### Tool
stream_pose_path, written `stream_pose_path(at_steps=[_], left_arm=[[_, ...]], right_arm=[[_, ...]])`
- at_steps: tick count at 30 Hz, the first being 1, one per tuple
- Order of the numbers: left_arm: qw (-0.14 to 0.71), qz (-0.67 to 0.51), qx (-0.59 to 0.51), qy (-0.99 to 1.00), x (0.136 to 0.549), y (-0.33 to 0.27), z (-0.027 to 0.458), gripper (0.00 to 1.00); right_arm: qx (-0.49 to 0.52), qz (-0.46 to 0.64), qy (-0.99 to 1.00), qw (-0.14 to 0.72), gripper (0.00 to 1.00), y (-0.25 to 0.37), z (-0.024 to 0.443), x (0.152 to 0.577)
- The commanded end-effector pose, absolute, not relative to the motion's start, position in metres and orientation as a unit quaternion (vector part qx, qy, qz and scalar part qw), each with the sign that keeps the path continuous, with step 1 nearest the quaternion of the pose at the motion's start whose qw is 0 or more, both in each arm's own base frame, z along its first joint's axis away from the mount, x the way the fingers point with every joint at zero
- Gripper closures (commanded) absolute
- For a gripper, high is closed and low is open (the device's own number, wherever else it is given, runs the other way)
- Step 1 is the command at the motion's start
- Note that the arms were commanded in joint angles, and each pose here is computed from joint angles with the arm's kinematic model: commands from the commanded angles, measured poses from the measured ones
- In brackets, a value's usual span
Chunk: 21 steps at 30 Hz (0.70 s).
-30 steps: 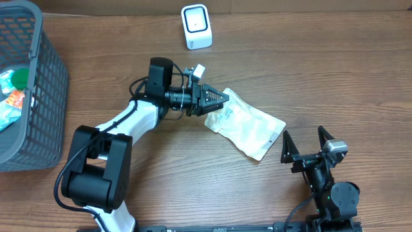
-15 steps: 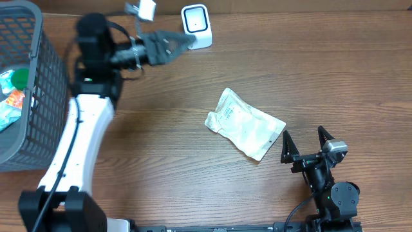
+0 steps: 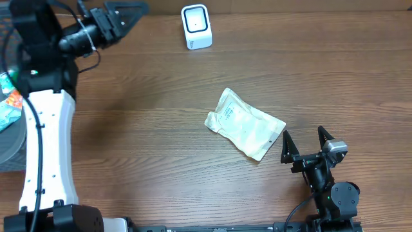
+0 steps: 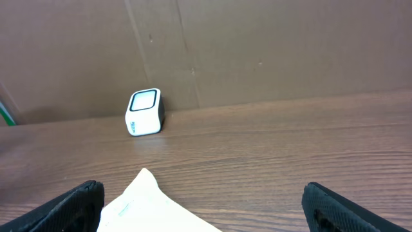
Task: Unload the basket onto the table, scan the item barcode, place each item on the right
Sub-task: 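Move the left gripper back over the grey basket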
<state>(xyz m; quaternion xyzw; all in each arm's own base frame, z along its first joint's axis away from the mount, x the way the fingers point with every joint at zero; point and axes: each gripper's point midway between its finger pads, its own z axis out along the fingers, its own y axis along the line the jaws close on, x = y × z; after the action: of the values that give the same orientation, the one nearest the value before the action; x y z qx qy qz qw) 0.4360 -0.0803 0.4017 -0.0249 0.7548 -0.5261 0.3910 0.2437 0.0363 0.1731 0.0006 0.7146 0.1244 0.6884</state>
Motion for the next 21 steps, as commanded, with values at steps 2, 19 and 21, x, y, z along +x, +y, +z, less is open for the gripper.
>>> stream_pose_path(at_steps=[2, 19, 21], left_arm=[[0.465, -0.422, -0.009, 0.778, 0.443, -0.059, 0.419, 0.39], [0.5, -0.023, -0.097, 0.86, 0.438, 0.059, 0.397, 0.1], [0.493, 0.036, -0.129, 0.859, 0.433, 0.083, 0.394, 0.06]], right_arm=[[-0.002, 0.124, 0.713, 0.69, 0.0, 0.036, 0.171, 0.244], [-0.002, 0.124, 0.713, 0.69, 0.0, 0.036, 0.171, 0.244], [-0.002, 0.124, 0.713, 0.69, 0.0, 0.036, 0.171, 0.244]])
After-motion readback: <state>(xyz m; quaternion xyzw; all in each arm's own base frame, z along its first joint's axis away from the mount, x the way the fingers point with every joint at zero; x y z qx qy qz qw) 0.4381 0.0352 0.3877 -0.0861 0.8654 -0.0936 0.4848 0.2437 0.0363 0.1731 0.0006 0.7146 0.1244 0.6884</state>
